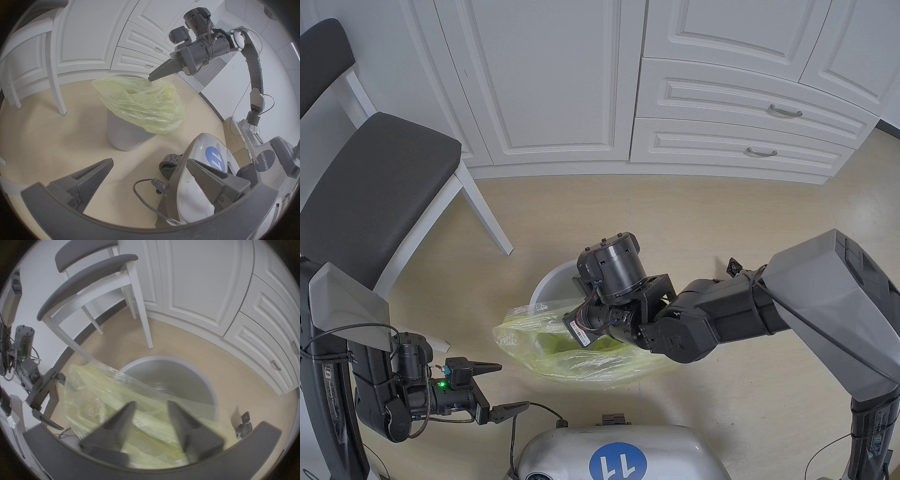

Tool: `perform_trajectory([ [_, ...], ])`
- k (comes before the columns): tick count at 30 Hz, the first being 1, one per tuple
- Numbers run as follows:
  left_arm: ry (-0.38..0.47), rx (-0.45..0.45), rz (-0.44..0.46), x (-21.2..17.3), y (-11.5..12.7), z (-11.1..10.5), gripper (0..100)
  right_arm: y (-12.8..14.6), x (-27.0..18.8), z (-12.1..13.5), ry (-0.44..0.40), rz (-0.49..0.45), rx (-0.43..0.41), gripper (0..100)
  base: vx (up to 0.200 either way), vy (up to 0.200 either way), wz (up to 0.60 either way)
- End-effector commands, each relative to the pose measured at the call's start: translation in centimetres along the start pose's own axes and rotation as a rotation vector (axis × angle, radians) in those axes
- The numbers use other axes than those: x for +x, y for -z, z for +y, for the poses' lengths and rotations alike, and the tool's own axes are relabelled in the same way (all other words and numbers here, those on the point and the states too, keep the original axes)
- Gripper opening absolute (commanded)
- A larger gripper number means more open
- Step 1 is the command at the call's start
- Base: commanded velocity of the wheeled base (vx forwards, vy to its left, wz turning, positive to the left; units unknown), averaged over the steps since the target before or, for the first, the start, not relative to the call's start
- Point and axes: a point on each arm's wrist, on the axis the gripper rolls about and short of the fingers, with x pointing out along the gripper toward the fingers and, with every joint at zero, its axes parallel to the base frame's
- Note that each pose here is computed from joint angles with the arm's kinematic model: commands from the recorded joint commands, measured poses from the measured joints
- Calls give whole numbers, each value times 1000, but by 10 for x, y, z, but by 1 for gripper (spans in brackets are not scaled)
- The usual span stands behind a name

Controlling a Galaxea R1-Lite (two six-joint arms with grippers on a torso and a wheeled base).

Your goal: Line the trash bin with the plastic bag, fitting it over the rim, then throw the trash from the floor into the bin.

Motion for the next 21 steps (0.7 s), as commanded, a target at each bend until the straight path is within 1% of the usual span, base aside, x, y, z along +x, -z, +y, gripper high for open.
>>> perform_trajectory([
  [1, 0, -1, 1, 0, 1, 0, 100, -6, -6, 3, -98, -29, 15, 100, 0, 0, 0],
  [4, 1, -3, 3, 1, 1, 0, 100, -5, -5, -4, -203, -38, 59, 100, 0, 0, 0],
  [5, 1, -3, 3, 1, 1, 0, 100, -3, -2, -12, -237, -34, 81, 100, 0, 0, 0],
  [7, 0, -2, 2, 1, 1, 0, 100, 1, 2, -20, -284, -30, 98, 100, 0, 0, 0],
  [9, 1, -3, 3, 1, 1, 0, 100, 5, 6, -24, -295, -21, 102, 100, 0, 0, 0],
  [11, 4, -3, 4, 2, 2, 0, 100, 16, 19, -32, -305, 0, 115, 100, 0, 0, 0],
  [14, 5, -5, 7, 2, 3, 0, 100, 26, 29, -41, -350, 6, 134, 100, 0, 0, 0],
  [15, 5, -5, 7, 2, 3, 0, 100, 26, 29, -41, -350, 6, 134, 100, 0, 0, 0],
  [16, 4, -6, 8, 2, 3, 0, 100, 28, 32, -45, -372, -3, 143, 100, 0, 0, 0],
  [21, 9, -10, 14, 3, 5, 0, 100, 34, 32, -44, -383, 6, 140, 100, 0, 0, 0],
])
